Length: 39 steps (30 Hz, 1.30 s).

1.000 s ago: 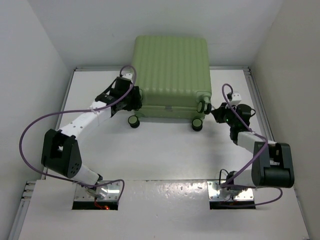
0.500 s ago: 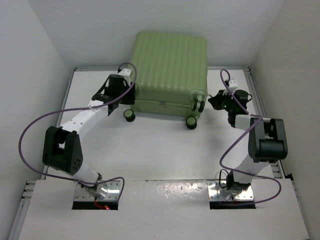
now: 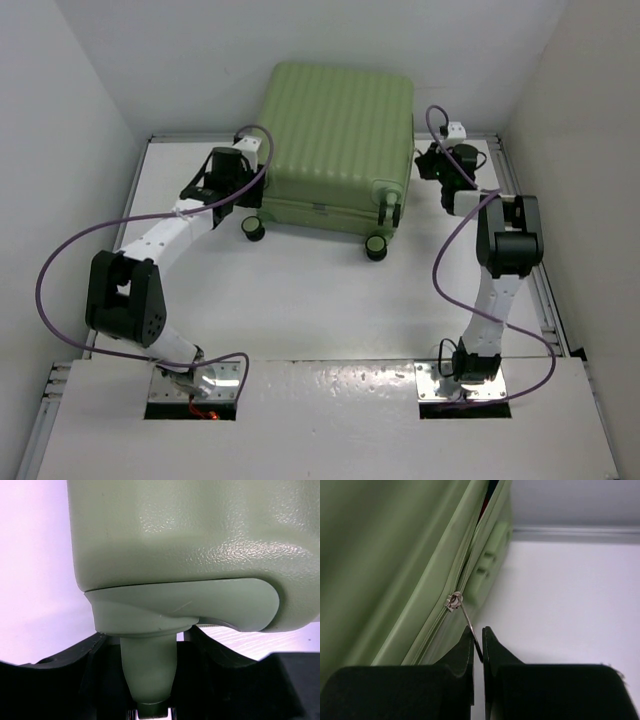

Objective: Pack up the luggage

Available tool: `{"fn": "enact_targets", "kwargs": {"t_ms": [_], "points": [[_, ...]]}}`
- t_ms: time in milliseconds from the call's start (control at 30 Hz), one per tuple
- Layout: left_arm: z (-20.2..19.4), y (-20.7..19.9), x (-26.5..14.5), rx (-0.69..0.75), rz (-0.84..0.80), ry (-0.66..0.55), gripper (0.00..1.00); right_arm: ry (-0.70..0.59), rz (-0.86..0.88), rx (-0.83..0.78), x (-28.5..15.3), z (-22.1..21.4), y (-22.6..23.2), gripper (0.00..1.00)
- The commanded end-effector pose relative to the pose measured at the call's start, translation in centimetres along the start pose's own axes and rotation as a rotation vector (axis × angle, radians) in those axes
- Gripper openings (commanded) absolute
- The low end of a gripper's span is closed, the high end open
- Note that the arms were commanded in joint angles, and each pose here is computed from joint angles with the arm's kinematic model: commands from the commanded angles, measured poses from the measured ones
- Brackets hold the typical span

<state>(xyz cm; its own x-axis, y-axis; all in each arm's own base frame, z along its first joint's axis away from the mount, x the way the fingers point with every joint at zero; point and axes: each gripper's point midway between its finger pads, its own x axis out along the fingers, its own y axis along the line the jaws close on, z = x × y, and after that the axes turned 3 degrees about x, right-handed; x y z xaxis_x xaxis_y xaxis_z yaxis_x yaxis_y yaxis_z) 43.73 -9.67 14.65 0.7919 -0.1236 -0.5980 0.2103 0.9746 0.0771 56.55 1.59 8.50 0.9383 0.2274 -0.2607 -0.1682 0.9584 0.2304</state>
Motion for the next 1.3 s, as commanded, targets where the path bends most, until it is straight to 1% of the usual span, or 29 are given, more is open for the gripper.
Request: {"fn": "enact_targets", "kwargs": {"t_ms": [0, 133, 167, 200, 233, 267, 300, 333, 367, 400, 467, 500, 567, 600, 633, 667, 700, 733, 767, 800, 867, 900, 933, 967, 1000, 1100, 1267], "points": [[-9.0, 14.3, 1.9, 0.012, 0.488, 0.247, 0.00, -0.155, -0.461, -0.008, 0.2, 4.3, -11.7, 0.00], [-7.0, 14.2, 2.8, 0.008, 0.465, 0.178, 0.00, -0.186, -0.463, -0.015, 3.9, 4.5, -11.9, 0.00], [-6.4, 14.1, 2.8, 0.004, 0.451, 0.157, 0.00, -0.215, -0.458, -0.016, 4.4, 5.7, -11.6, 0.00], [-5.5, 13.6, 3.0, -0.007, 0.400, 0.128, 0.00, -0.222, -0.453, -0.018, 4.9, 5.9, -11.1, 0.00], [-4.9, 13.1, 2.9, 0.000, 0.365, 0.111, 0.03, -0.229, -0.444, -0.025, 5.0, 6.1, -10.8, 0.00], [-2.6, 12.8, 2.1, -0.006, 0.340, 0.046, 0.13, -0.235, -0.428, -0.023, 5.1, 6.3, -10.3, 0.00], [-1.0, 11.2, 2.0, 0.017, 0.265, 0.001, 0.39, -0.230, -0.424, -0.026, 4.6, 6.1, -9.8, 0.00], [0.0, 10.4, 1.5, 0.024, 0.243, -0.027, 0.51, -0.237, -0.416, -0.032, 4.6, 6.2, -9.3, 0.00], [1.2, 9.6, 0.7, 0.035, 0.230, -0.048, 0.60, -0.235, -0.395, -0.042, 4.5, 6.2, -8.6, 0.00], [3.8, 7.4, -0.8, 0.064, 0.167, -0.115, 0.72, -0.227, -0.392, -0.045, 3.6, 6.1, -8.2, 0.00], [6.1, 5.1, -2.7, 0.070, 0.107, -0.180, 0.80, -0.216, -0.368, -0.048, 3.0, 5.6, -7.0, 0.00], [8.2, 2.7, -5.0, 0.083, 0.050, -0.249, 0.83, -0.205, -0.368, -0.053, 2.4, 5.3, -6.9, 0.00], [9.4, 0.1, -6.9, 0.097, 0.000, -0.295, 0.87, -0.189, -0.337, -0.065, 1.9, 4.7, -5.6, 0.00], [9.7, -3.0, -8.0, 0.109, -0.063, -0.304, 0.87, -0.173, -0.332, -0.064, 1.5, 4.0, -5.3, 0.00], [9.7, -4.2, -9.0, 0.109, -0.083, -0.306, 0.88, -0.165, -0.318, -0.065, 1.3, 3.7, -4.6, 0.00], [9.6, -5.6, -9.5, 0.104, -0.115, -0.294, 0.88, -0.162, -0.312, -0.068, 1.3, 3.5, -4.4, 0.00], [8.8, -8.1, -10.3, 0.090, -0.171, -0.254, 0.88, -0.154, -0.309, -0.066, 1.1, 3.1, -4.2, 0.00], [8.1, -9.4, -10.6, 0.080, -0.209, -0.228, 0.88, -0.156, -0.302, -0.068, 1.1, 3.2, -3.7, 0.00], [8.3, -10.5, -11.4, 0.060, -0.242, -0.231, 0.89, -0.157, -0.293, -0.065, 1.2, 3.3, -3.2, 0.00], [8.3, -12.7, -12.5, 0.042, -0.310, -0.236, 0.89, -0.152, -0.288, -0.069, 1.2, 3.0, -2.9, 0.00], [8.6, -14.8, -13.6, 0.035, -0.366, -0.245, 0.89, -0.151, -0.288, -0.068, 1.2, 2.9, -2.9, 0.00], [8.3, -16.0, -13.1, 0.036, -0.384, -0.226, 0.89, -0.148, -0.288, -0.066, 1.2, 2.8, -3.0, 0.00], [9.0, -17.7, -14.0, 0.030, -0.421, -0.232, 0.91, -0.149, -0.289, -0.061, 1.1, 2.8, -2.9, 0.00], [9.3, -18.7, -13.9, 0.026, -0.437, -0.231, 0.91, -0.140, -0.257, -0.062, 1.4, 2.3, -1.1, 0.00], [9.6, -20.4, -13.6, 0.017, -0.459, -0.201, 0.91, -0.137, -0.257, -0.059, 1.3, 2.2, -1.1, 0.00], [10.0, -21.4, -13.0, -0.014, -0.458, -0.175, 0.91, -0.123, -0.232, -0.054, 1.0, 1.8, -0.1, 0.00], [9.3, -24.6, -13.7, 0.003, -0.537, -0.149, 0.91, -0.099, -0.177, -0.012, 0.0, 0.8, 2.2, 0.00]]}}
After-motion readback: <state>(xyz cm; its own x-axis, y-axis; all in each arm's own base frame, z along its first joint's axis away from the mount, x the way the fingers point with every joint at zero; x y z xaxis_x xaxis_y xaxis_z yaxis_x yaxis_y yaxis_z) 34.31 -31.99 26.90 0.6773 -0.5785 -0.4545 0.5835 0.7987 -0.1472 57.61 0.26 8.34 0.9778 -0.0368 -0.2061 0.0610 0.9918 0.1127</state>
